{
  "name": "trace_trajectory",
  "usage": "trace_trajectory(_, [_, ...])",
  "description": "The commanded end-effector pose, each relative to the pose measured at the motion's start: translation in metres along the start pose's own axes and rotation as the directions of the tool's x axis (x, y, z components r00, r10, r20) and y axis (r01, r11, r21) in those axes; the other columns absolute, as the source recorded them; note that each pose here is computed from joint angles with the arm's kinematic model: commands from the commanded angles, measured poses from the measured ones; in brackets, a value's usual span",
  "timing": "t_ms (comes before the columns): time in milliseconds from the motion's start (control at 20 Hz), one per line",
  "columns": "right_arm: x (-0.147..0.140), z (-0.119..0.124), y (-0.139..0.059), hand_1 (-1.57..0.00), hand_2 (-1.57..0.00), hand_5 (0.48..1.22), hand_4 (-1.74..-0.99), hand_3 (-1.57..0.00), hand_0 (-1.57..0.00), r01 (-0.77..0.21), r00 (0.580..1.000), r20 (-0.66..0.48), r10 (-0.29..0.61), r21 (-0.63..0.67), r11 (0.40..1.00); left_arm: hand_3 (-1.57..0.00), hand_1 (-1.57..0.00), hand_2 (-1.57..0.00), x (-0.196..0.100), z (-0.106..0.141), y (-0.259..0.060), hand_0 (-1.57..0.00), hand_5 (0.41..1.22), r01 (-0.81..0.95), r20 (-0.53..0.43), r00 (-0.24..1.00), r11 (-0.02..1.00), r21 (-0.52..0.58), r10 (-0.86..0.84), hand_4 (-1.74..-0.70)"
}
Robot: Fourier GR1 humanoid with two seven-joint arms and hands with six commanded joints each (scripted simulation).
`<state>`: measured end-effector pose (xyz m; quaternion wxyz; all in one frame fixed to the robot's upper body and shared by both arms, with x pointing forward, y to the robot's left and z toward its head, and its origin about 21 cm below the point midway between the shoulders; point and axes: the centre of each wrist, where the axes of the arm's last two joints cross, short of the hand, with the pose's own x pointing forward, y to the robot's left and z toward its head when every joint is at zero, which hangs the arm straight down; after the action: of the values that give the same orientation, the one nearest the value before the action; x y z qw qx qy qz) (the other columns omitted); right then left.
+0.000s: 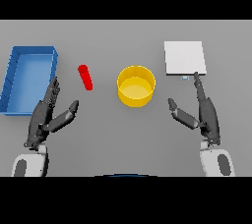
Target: Pick up the red beaker and tilt it to pour out 1 green nut into yellow bowl. Pick up the yellow bowl and place it on the metallic measuring scale.
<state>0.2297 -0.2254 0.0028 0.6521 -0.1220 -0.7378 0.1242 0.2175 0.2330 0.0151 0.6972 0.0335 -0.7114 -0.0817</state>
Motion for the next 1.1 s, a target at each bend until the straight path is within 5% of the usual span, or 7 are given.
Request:
trace_trajectory(0, [0.0, 0.004, 0.001, 0.0, 0.0, 0.593, -1.173, 0.0, 0.0, 0.012, 1.0, -0.002, -0.012, 0.004, 1.0, 0.0, 0.0, 0.0, -0.001, 0.003, 0.0, 0.0, 0.602, 0.013, -0.002, 1.0, 1.0, -0.004, -0.013, -1.16])
trace_trajectory(650, [0.003, 0.004, -0.003, 0.0, 0.0, 0.634, -1.28, 0.0, 0.0, 0.075, 0.997, 0.013, -0.075, 0.025, 0.997, 0.0, 0.0, 0.0, -0.025, -0.064, -0.023, 0.0, 0.65, 0.091, -0.051, 0.994, 0.995, -0.051, -0.093, -1.25])
trace_trajectory(1050, [0.003, 0.001, -0.005, 0.0, 0.0, 0.64, -1.267, 0.0, 0.0, 0.058, 0.998, 0.004, -0.058, 0.023, 0.998, 0.0, 0.0, 0.0, -0.03, -0.099, -0.031, 0.0, 0.688, 0.096, -0.05, 0.994, 0.994, -0.059, -0.099, -1.29])
